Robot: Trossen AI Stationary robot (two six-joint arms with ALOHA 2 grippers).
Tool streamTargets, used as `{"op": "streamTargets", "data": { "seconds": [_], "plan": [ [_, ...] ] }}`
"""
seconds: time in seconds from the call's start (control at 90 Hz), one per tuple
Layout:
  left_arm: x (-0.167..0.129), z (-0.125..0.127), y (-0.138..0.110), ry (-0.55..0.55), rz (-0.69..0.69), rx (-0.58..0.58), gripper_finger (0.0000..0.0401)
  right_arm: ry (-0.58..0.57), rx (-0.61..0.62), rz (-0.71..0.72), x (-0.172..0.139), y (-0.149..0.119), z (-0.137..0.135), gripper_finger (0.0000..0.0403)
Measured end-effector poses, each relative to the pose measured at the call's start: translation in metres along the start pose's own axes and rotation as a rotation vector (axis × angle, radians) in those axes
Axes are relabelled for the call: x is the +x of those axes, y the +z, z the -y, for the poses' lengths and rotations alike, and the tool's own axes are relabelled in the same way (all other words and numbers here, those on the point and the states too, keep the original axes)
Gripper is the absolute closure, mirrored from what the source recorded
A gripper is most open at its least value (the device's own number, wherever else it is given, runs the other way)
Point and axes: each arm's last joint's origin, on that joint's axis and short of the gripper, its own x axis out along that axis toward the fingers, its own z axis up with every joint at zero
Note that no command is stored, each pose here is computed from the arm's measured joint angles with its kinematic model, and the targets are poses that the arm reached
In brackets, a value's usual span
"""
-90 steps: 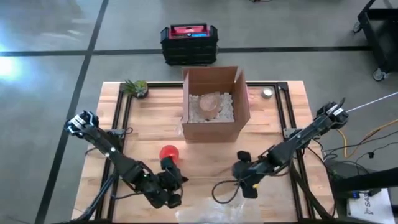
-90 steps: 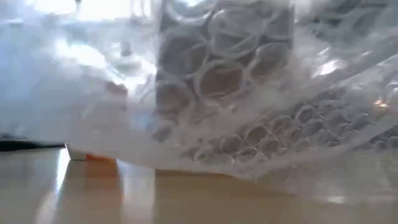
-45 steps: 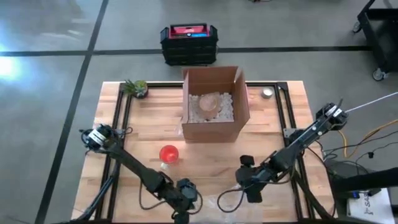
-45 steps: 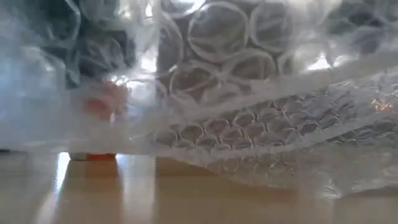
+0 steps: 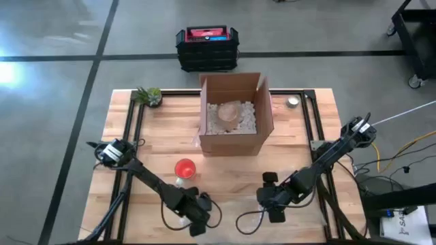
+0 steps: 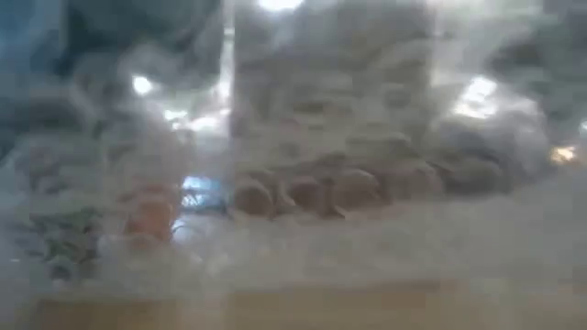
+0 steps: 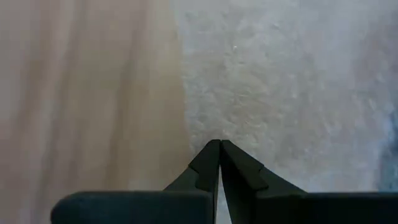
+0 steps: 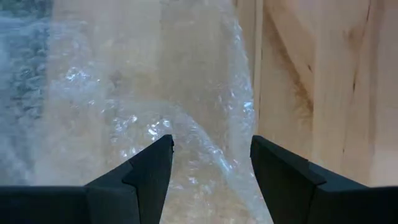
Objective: Wrap mug
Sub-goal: Wrap the orange mug with bubble wrap
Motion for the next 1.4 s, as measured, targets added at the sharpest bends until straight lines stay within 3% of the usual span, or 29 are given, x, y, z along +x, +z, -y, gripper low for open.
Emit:
{"op": "streamTargets", "data": {
  "seconds": [0.322, 0.722, 1.056, 1.156, 1.233, 1.4],
  "plan": [
    [-0.019, -0.029, -0.011, 0.352, -0.019, -0.020, 0.0401, -0.090, 0.003, 0.054, -0.002, 0.004, 0.006, 0.0204],
    [-0.069, -0.022, 0.003, 0.182, 0.128, -0.048, 0.0401, -0.097, 0.001, 0.050, -0.002, 0.005, 0.005, 0.0204],
    [-0.093, -0.025, 0.003, 0.149, 0.153, -0.058, 0.0401, -0.109, -0.003, 0.031, 0.007, -0.002, 0.008, 0.0204],
    [-0.109, -0.034, -0.002, 0.183, 0.129, -0.091, 0.0401, -0.110, -0.003, 0.031, 0.007, -0.002, 0.008, 0.0204],
    [-0.124, -0.047, -0.010, 0.269, 0.079, -0.151, 0.0401, -0.110, -0.002, 0.038, 0.007, -0.002, 0.008, 0.0204],
    [-0.158, -0.075, -0.029, 0.442, 0.055, -0.361, 0.0401, -0.105, 0.007, 0.086, 0.008, 0.001, 0.007, 0.0204]
  ]
}}
